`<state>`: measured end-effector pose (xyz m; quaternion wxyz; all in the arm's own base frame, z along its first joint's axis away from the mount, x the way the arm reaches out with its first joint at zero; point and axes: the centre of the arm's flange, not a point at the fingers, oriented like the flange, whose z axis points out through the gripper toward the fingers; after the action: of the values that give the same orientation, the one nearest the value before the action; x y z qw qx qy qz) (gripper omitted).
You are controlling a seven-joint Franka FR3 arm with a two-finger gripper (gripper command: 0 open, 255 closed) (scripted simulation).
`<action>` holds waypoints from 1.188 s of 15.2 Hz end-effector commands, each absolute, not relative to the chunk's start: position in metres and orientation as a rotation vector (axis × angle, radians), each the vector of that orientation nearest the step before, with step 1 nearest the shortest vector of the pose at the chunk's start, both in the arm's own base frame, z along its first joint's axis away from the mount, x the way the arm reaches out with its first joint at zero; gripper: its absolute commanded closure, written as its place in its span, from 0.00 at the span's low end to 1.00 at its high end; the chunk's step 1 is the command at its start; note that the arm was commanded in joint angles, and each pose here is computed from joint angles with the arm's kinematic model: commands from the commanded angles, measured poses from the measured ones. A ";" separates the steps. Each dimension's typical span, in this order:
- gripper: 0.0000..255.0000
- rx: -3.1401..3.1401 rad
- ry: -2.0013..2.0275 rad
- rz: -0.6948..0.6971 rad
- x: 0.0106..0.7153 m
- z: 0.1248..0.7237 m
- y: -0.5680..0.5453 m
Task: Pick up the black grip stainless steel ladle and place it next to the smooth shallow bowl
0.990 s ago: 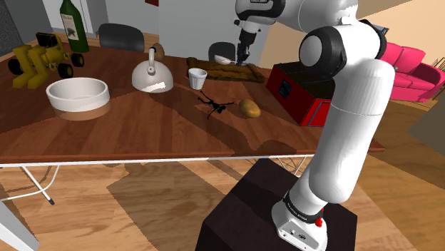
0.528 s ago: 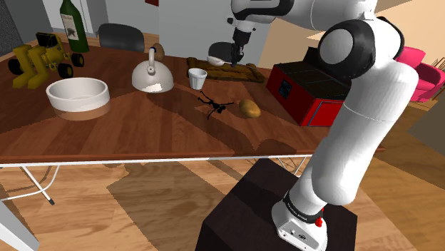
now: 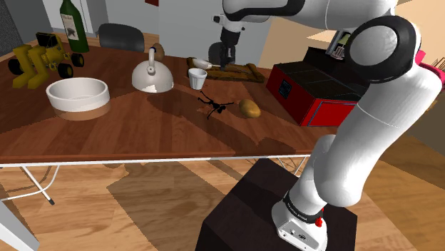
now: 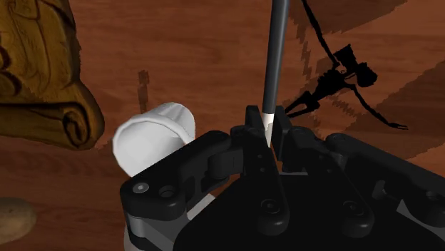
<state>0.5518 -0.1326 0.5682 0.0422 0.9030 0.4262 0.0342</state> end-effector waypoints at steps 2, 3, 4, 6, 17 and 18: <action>1.00 2.763 1.302 0.105 0.547 0.567 -0.091; 1.00 2.763 1.302 0.105 0.546 0.567 -0.077; 1.00 2.763 1.302 0.105 0.544 0.567 -0.064; 1.00 2.763 1.302 0.105 0.542 0.567 -0.038; 1.00 2.763 1.302 0.105 0.530 0.567 0.107; 1.00 2.763 1.302 0.105 0.529 0.567 0.120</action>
<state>0.5279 0.1061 0.5668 0.0428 0.9029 0.4263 0.0343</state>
